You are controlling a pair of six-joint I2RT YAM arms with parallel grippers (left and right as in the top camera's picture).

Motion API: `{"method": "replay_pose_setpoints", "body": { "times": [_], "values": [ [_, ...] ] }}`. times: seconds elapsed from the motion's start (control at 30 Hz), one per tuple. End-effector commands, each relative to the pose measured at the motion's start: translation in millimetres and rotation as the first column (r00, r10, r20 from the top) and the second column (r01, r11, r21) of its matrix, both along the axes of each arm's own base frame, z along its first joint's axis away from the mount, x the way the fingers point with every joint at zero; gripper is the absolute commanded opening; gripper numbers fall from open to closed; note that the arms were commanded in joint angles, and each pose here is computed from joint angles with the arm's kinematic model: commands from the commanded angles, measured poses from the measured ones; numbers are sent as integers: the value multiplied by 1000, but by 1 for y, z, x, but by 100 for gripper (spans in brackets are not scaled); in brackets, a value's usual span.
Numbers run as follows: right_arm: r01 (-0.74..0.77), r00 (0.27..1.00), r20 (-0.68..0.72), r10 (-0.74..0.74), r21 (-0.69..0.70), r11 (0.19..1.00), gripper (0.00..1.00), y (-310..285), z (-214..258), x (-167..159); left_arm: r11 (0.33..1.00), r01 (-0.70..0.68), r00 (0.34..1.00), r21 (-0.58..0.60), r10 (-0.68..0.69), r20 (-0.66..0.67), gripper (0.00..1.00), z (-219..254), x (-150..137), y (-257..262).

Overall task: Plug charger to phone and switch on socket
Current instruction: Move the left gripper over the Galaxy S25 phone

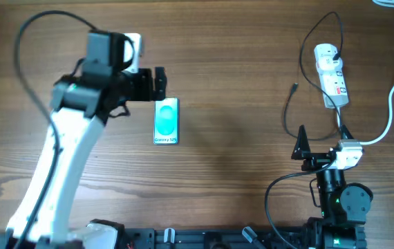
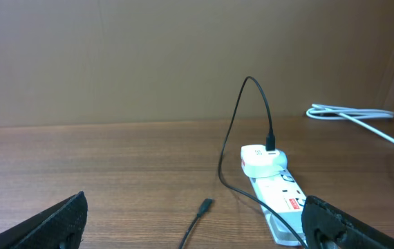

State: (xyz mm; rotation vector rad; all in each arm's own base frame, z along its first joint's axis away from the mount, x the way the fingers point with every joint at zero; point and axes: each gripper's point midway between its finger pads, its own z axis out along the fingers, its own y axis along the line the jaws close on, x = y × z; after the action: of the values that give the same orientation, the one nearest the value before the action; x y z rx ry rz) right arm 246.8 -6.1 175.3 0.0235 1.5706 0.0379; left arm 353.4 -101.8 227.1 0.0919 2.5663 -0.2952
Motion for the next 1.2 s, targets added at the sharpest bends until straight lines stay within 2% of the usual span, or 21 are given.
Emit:
{"method": "replay_pose_setpoints", "body": {
  "times": [0.0, 0.07, 0.17, 0.3, 0.53, 0.63, 0.7, 0.83, 0.97, 1.17],
  "values": [
    [13, 1000, 11, -13, -13, 1000, 100, -3, 2, 0, 999, 44, 991, 25, -40, -128, 100, -43, 6, -14],
    [13, 1000, 11, -13, -14, 1000, 100, -3, 2, 0, 998, 46, 978, 42, -37, -207, 100, -71, 10, -15],
    [13, 1000, 11, -13, -14, 1000, 100, -3, 2, 0, 997, 49, 965, 52, -34, -260, 100, -88, 9, -15],
    [13, 1000, 11, -13, -13, 1000, 100, -3, 2, 0, 998, 64, 956, -9, -64, -287, 100, -91, 5, -25],
    [13, 1000, 11, -13, -14, 1000, 100, -3, 2, 0, 1000, 1, 942, -14, -6, -335, 100, -101, -1, -23],
    [13, 1000, 11, -13, -13, 1000, 100, -3, 2, 0, 988, -131, 912, 76, 150, -382, 100, -125, -13, -5],
    [13, 1000, 11, -13, -13, 1000, 100, -3, 2, 0, 985, -128, 905, 114, 163, -392, 100, -137, -21, -5],
    [13, 1000, 11, -13, -14, 1000, 100, -3, 2, 0, 988, -71, 924, 134, 116, -365, 100, -142, -25, -24],
    [13, 1000, 11, -13, -13, 1000, 100, -3, 2, 0, 967, -94, 938, 238, 166, -306, 100, -141, -25, -24],
    [13, 1000, 11, -13, -13, 1000, 100, -3, 2, 0, 972, -97, 951, 215, 154, -269, 100, -149, -18, -30]
  ]
}}
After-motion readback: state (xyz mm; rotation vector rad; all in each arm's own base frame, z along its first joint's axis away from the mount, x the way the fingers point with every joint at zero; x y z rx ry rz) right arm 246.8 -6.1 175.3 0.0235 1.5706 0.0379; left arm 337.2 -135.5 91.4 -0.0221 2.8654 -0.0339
